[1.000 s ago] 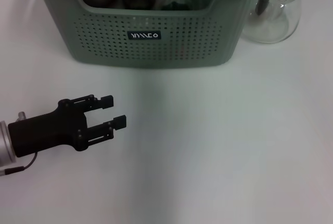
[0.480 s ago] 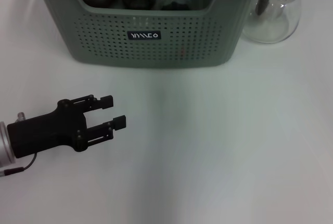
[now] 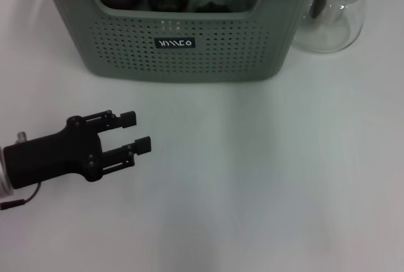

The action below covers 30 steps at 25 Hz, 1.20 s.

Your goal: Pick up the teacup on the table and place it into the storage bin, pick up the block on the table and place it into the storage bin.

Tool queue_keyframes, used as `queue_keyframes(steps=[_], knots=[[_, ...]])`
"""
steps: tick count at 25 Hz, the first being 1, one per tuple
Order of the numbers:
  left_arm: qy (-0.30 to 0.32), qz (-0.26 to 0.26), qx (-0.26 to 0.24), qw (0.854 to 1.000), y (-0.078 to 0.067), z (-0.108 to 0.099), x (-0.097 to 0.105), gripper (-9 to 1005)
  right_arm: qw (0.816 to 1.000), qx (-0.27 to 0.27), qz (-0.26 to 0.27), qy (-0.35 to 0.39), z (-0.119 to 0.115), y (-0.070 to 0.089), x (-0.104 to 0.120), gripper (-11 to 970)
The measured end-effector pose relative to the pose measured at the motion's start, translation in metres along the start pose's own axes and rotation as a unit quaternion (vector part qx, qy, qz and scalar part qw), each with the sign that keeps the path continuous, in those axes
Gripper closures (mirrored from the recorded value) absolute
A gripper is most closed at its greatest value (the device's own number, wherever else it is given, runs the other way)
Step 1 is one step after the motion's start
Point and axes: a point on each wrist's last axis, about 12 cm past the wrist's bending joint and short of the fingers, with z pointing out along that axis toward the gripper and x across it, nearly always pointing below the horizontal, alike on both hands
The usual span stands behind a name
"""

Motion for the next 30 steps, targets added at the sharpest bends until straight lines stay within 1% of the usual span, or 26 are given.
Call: queue_keyframes(steps=[3, 4, 5, 9, 10, 11, 17, 20, 23, 25, 27, 30], knots=[[-0.007, 0.001, -0.005, 1.0, 0.001, -0.004, -0.001, 367, 0.999, -0.042, -0.004, -0.025, -0.024, 0.009, 0.006, 109], [-0.007, 0.001, -0.006, 1.0, 0.001, -0.004, -0.002, 366, 0.997, -0.065, -0.005, -0.032, -0.041, 0.011, 0.014, 108], [-0.008, 0.002, -0.007, 1.0, 0.002, -0.005, -0.002, 366, 0.997, -0.065, -0.005, -0.032, -0.041, 0.011, 0.014, 108], [-0.007, 0.005, -0.007, 1.0, 0.002, -0.005, -0.003, 364, 0.996, -0.086, -0.009, -0.036, -0.075, 0.012, 0.036, 108], [-0.007, 0.006, -0.007, 1.0, 0.003, -0.005, -0.003, 364, 0.995, -0.094, -0.01, -0.037, -0.091, 0.013, 0.046, 108], [-0.007, 0.006, -0.007, 1.0, 0.003, -0.005, -0.003, 363, 0.995, -0.094, -0.01, -0.037, -0.091, 0.013, 0.046, 108], [-0.006, 0.007, -0.006, 1.0, 0.005, -0.005, -0.006, 361, 0.989, -0.14, -0.036, -0.033, -0.132, 0.027, 0.079, 108], [-0.007, 0.009, -0.004, 1.0, 0.005, -0.005, -0.007, 360, 0.987, -0.153, -0.044, -0.028, -0.146, 0.035, 0.102, 109], [-0.009, 0.018, 0.017, 1.0, 0.002, -0.005, -0.01, 358, 0.985, -0.168, -0.043, -0.019, -0.155, 0.045, 0.132, 109], [-0.007, 0.025, 0.041, 0.999, -0.002, -0.005, -0.012, 358, 0.984, -0.174, -0.038, -0.014, -0.161, 0.052, 0.157, 109], [0.001, 0.031, 0.058, 0.998, -0.003, -0.005, -0.016, 357, 0.985, -0.171, -0.034, -0.01, -0.165, 0.058, 0.179, 109], [0.014, 0.04, 0.08, 0.996, -0.002, 0.0, -0.021, 355, 0.987, -0.158, -0.033, -0.008, -0.173, 0.065, 0.204, 109]])
